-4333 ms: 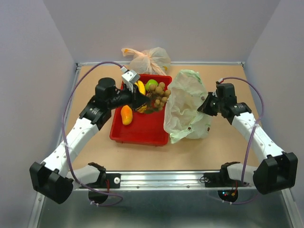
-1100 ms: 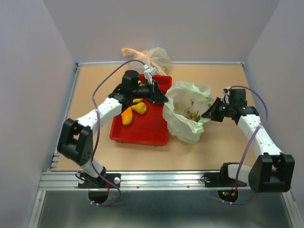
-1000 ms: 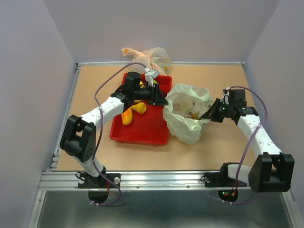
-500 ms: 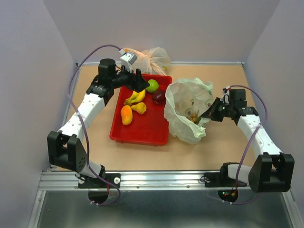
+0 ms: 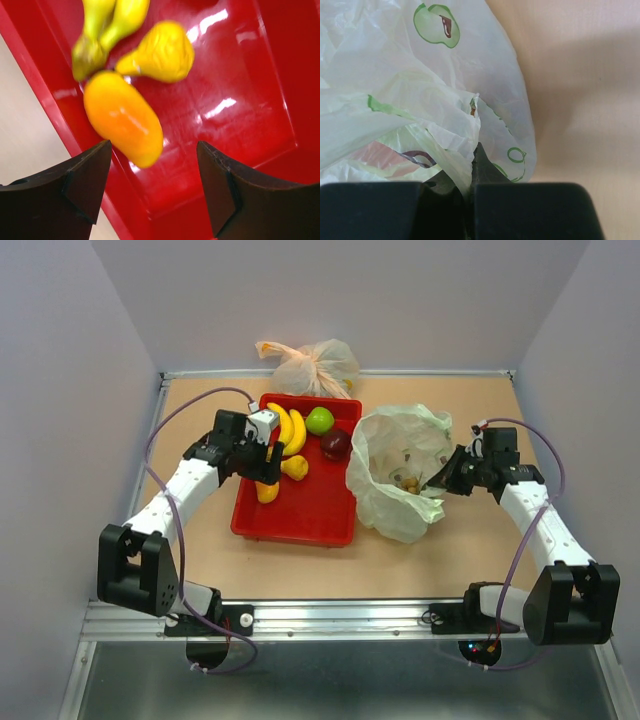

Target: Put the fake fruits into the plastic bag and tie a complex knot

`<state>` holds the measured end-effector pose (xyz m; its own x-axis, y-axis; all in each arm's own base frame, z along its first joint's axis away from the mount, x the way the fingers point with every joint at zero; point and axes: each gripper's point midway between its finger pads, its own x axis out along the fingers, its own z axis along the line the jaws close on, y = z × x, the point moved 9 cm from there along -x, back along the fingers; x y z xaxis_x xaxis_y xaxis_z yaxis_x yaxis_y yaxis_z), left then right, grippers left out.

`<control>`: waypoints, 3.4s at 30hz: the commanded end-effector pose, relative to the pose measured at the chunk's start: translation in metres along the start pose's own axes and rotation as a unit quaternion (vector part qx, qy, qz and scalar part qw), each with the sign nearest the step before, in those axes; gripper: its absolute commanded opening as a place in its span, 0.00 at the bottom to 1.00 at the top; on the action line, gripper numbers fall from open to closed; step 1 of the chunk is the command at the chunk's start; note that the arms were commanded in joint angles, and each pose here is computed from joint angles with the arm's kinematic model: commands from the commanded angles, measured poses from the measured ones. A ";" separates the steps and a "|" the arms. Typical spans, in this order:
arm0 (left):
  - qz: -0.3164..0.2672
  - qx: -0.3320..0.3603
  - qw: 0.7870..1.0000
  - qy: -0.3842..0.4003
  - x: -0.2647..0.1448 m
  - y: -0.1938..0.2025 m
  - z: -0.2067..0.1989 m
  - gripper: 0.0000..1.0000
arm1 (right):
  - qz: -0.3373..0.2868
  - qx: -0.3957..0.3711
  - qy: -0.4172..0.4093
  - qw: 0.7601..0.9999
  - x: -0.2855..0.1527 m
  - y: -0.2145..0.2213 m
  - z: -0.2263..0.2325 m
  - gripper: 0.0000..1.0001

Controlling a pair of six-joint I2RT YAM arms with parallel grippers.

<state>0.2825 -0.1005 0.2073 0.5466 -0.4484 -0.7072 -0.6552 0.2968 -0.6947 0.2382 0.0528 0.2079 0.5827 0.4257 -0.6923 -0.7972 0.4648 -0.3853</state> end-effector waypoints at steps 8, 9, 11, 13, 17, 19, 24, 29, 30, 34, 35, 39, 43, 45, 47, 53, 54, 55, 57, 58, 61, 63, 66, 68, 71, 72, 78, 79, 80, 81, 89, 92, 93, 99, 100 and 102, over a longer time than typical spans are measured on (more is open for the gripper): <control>0.031 -0.181 0.971 -0.156 0.033 0.025 -0.005 0.83 | -0.044 -0.024 0.006 0.999 -0.004 -0.020 0.007 0.00; 0.042 -0.181 0.969 -0.160 0.043 0.028 -0.010 0.84 | -0.043 -0.026 0.005 0.999 -0.005 -0.020 0.007 0.00; 0.051 -0.181 0.963 -0.195 0.056 0.028 -0.009 0.84 | -0.043 -0.026 0.004 0.999 -0.005 -0.020 0.008 0.00; 0.061 -0.177 0.961 -0.204 0.066 0.029 -0.011 0.84 | -0.044 -0.027 0.005 0.999 -0.005 -0.021 0.008 0.01; 0.080 -0.176 0.952 -0.236 0.085 0.028 -0.003 0.84 | -0.049 -0.034 0.002 0.998 -0.008 -0.024 0.011 0.00; 0.094 -0.176 0.950 -0.239 0.094 0.031 -0.002 0.78 | -0.049 -0.037 0.003 0.998 -0.008 -0.025 0.011 0.00; 0.039 -0.163 0.961 -0.220 0.086 0.001 -0.004 0.45 | -0.051 -0.045 0.003 0.998 -0.011 -0.024 0.011 0.00; -0.052 -0.120 0.981 -0.144 0.037 -0.043 -0.024 0.38 | -0.051 -0.055 -0.002 0.997 -0.014 -0.024 0.013 0.00; -0.086 -0.105 0.983 -0.124 0.017 -0.057 -0.032 0.37 | -0.053 -0.056 -0.001 0.997 -0.015 -0.024 0.013 0.00; -0.218 0.008 0.976 0.024 -0.043 -0.111 -0.085 0.36 | -0.053 -0.060 -0.010 0.997 -0.018 -0.024 0.017 0.00; -0.241 0.030 0.969 0.050 -0.053 -0.120 -0.097 0.36 | -0.053 -0.058 -0.010 0.997 -0.018 -0.024 0.017 0.00; -0.322 0.127 0.917 0.199 -0.087 -0.143 -0.150 0.34 | -0.043 -0.052 -0.021 0.997 -0.017 -0.023 0.019 0.00; -0.345 0.211 0.870 0.283 -0.086 -0.143 -0.186 0.33 | -0.043 -0.052 -0.028 0.997 -0.017 -0.025 0.022 0.00; -0.345 0.243 0.851 0.311 -0.078 -0.141 -0.203 0.34 | -0.043 -0.051 -0.032 0.997 -0.018 -0.026 0.024 0.00; -0.340 0.265 0.843 0.322 -0.070 -0.139 -0.215 0.40 | -0.044 -0.048 -0.037 0.997 -0.019 -0.028 0.026 0.00; -0.322 0.277 0.845 0.325 -0.040 -0.147 -0.240 0.73 | -0.041 -0.042 -0.054 0.997 -0.020 -0.031 0.032 0.00; -0.318 0.270 0.851 0.318 -0.036 -0.150 -0.240 0.94 | -0.039 -0.042 -0.055 0.997 -0.020 -0.031 0.032 0.00; -0.324 0.259 0.857 0.307 -0.038 -0.155 -0.239 0.99 | -0.038 -0.041 -0.055 0.997 -0.019 -0.031 0.032 0.00; -0.331 0.243 0.866 0.284 -0.049 -0.165 -0.236 0.99 | -0.036 -0.040 -0.054 0.997 -0.019 -0.030 0.031 0.00; -0.339 0.241 0.868 0.270 -0.055 -0.169 -0.231 0.99 | -0.036 -0.039 -0.053 0.997 -0.018 -0.030 0.030 0.00; -0.357 0.218 0.870 0.259 -0.077 -0.172 -0.210 0.99 | -0.033 -0.037 -0.047 0.998 -0.016 -0.027 0.027 0.00; -0.376 0.173 0.875 0.252 -0.098 -0.171 -0.192 0.99 | -0.033 -0.038 -0.041 0.998 -0.015 -0.026 0.025 0.00; -0.352 0.092 0.910 0.200 -0.092 -0.150 -0.152 0.99 | -0.035 -0.037 -0.035 0.998 -0.014 -0.026 0.023 0.01; -0.317 0.046 0.939 0.128 -0.070 -0.126 -0.127 0.99 | -0.032 -0.036 -0.032 0.998 -0.012 -0.024 0.021 0.00; -0.251 -0.044 0.967 0.005 -0.039 -0.091 -0.094 0.96 | -0.032 -0.038 -0.028 0.998 -0.011 -0.024 0.019 0.00; -0.245 -0.050 0.968 -0.011 -0.032 -0.090 -0.091 0.96 | -0.032 -0.038 -0.028 0.998 -0.011 -0.024 0.019 0.00; -0.124 -0.113 0.976 -0.137 0.031 -0.061 -0.067 0.99 | -0.033 -0.042 -0.022 0.998 -0.009 -0.025 0.017 0.01; -0.112 -0.119 0.976 -0.145 0.038 -0.060 -0.066 0.99 | -0.034 -0.043 -0.020 0.998 -0.009 -0.025 0.017 0.00; -0.113 -0.132 0.971 -0.163 0.042 -0.067 -0.064 0.99 | -0.035 -0.044 -0.019 0.998 -0.009 -0.025 0.017 0.00; -0.086 -0.133 0.971 -0.176 0.058 -0.060 -0.061 0.99 | -0.035 -0.045 -0.019 0.998 -0.009 -0.025 0.017 0.00; -0.034 -0.158 0.962 -0.218 0.116 -0.051 -0.051 0.99 | -0.040 -0.047 -0.017 0.998 -0.011 -0.025 0.017 0.00; -0.011 -0.168 0.959 -0.230 0.135 -0.040 -0.045 0.99 | -0.044 -0.050 -0.016 0.998 -0.012 -0.027 0.018 0.00; -0.008 -0.175 0.956 -0.235 0.138 -0.040 -0.042 0.99 | -0.045 -0.050 -0.014 0.998 -0.012 -0.027 0.018 0.01; 0.026 -0.181 0.952 -0.244 0.146 -0.024 -0.036 0.91 | -0.046 -0.057 -0.015 0.997 -0.013 -0.028 0.018 0.00; 0.022 -0.180 0.954 -0.240 0.142 -0.027 -0.037 0.85 | -0.044 -0.056 -0.015 0.997 -0.012 -0.026 0.017 0.00; 0.014 -0.177 0.958 -0.224 0.132 -0.033 -0.040 0.77 | -0.042 -0.054 -0.013 0.998 -0.012 -0.024 0.015 0.00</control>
<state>0.3590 -0.2059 0.1221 0.6272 0.0100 -0.7788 -0.7787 -0.0144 -0.6273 0.2500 0.0506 0.2249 0.6106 0.4215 -0.6704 -0.7863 0.4239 -0.4496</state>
